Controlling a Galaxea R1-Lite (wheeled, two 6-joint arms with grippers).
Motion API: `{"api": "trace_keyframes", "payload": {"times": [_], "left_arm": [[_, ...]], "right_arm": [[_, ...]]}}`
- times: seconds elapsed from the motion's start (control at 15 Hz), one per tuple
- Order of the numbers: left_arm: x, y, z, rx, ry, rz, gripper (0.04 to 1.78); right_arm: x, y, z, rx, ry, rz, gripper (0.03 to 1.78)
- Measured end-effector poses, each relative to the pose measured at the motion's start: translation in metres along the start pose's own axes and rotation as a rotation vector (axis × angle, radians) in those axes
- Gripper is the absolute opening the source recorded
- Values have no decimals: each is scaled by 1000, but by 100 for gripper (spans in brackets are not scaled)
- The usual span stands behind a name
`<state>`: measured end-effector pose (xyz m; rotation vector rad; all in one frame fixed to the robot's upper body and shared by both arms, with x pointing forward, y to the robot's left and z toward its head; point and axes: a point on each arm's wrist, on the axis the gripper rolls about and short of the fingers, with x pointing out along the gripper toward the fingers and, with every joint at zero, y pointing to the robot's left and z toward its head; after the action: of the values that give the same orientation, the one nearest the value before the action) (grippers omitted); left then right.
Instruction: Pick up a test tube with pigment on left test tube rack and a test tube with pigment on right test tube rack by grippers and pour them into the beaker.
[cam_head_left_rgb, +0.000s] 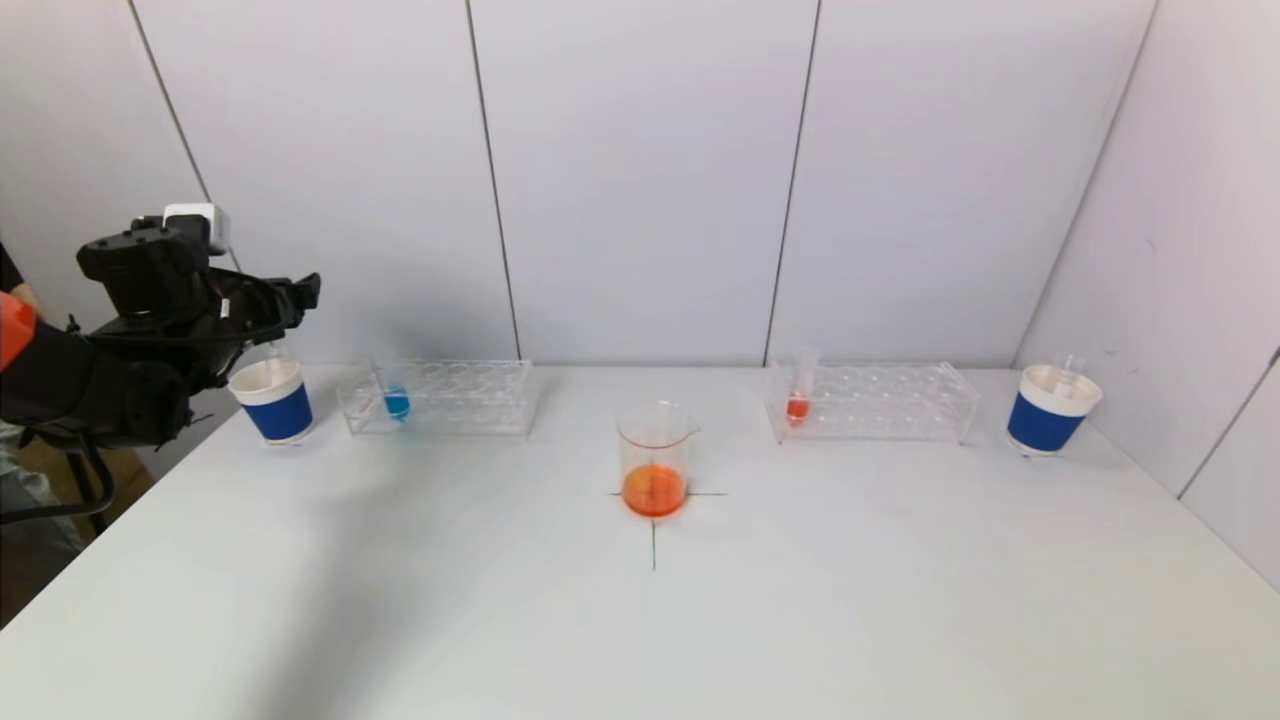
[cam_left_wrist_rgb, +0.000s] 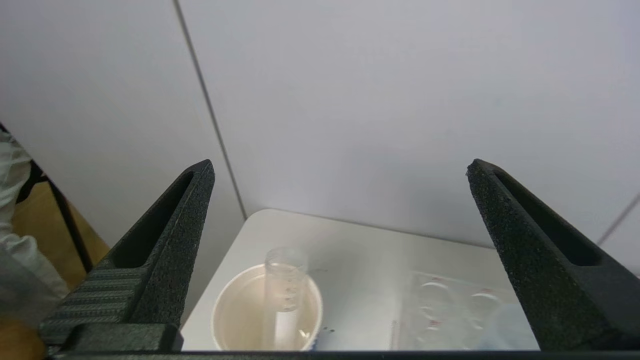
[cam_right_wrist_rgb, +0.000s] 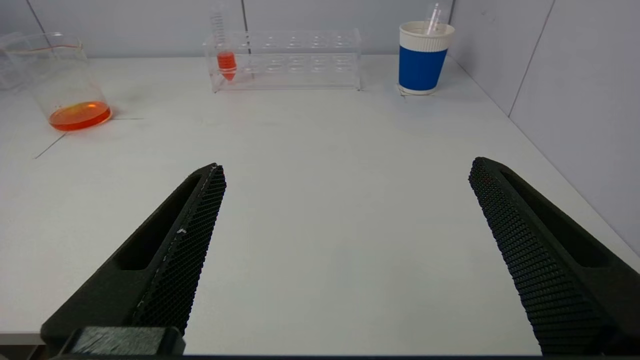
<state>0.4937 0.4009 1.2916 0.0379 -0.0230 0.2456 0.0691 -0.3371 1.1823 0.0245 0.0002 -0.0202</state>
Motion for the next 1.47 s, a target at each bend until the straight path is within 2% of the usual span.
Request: {"api": "trace_keyframes", "payload": {"times": [0.27,0.47,0.67,0.87,1.07,1.47], "left_arm": [[-43,-25,41,-20,-26,-79,176],[-83,-24,60,-22,-15,-96,176],[-131,-11,73,-21,-17,-75,176],[-182,3,80,-20,-48,-54,176],[-236,12,83,-27,-64,-85,176],[-325,22,69,-111,35,-207,176]], "right_arm": [[0,0,0,0,0,0,177],[0,0,0,0,0,0,177],[0,0,0,0,0,0,177],[0,0,0,0,0,0,177],[0,0,0,0,0,0,177],[0,0,0,0,0,0,177]]}}
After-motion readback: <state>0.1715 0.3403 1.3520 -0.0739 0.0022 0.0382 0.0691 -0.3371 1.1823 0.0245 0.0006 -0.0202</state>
